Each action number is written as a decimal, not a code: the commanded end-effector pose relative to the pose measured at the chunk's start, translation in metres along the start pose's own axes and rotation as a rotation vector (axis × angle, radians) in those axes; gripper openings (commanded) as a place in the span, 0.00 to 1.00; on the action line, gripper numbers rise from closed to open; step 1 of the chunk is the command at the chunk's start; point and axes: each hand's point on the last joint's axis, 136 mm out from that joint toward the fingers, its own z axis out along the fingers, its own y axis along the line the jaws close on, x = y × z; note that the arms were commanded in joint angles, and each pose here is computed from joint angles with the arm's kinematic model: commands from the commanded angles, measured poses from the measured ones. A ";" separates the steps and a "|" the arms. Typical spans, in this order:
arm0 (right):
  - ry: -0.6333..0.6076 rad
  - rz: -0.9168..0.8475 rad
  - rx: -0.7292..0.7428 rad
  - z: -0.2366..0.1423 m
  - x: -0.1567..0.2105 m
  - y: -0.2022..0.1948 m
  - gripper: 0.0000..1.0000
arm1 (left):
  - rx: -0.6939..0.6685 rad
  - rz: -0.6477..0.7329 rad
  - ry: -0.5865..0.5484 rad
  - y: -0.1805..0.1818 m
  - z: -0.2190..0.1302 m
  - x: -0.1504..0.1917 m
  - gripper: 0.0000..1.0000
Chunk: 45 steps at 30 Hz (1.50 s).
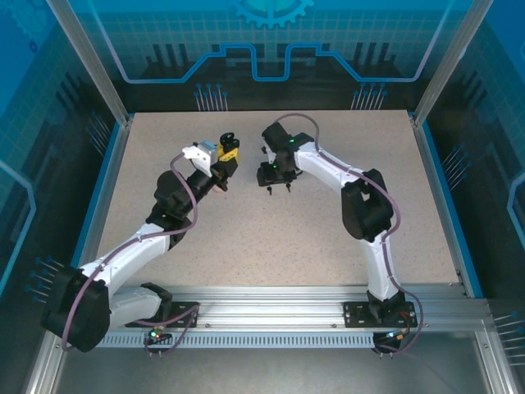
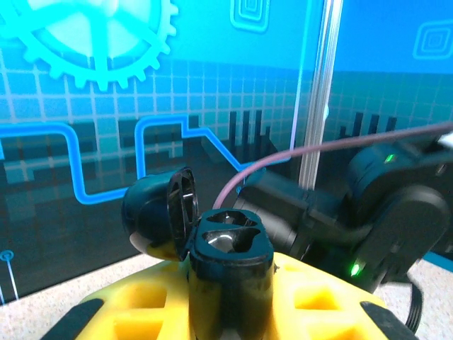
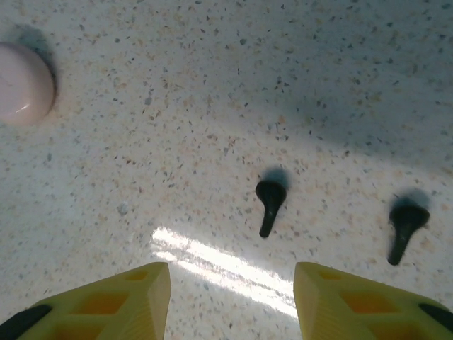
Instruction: Insert the wireless bluetooth earbuds into the charging case
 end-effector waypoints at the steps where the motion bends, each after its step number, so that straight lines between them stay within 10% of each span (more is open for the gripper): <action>1: 0.043 -0.016 0.117 0.012 0.004 -0.011 0.47 | -0.003 0.031 -0.125 -0.003 -0.003 -0.047 0.00; 45: 0.141 -0.105 0.266 0.068 0.019 -0.012 0.26 | 0.041 0.019 -0.132 -0.012 -0.006 -0.054 0.00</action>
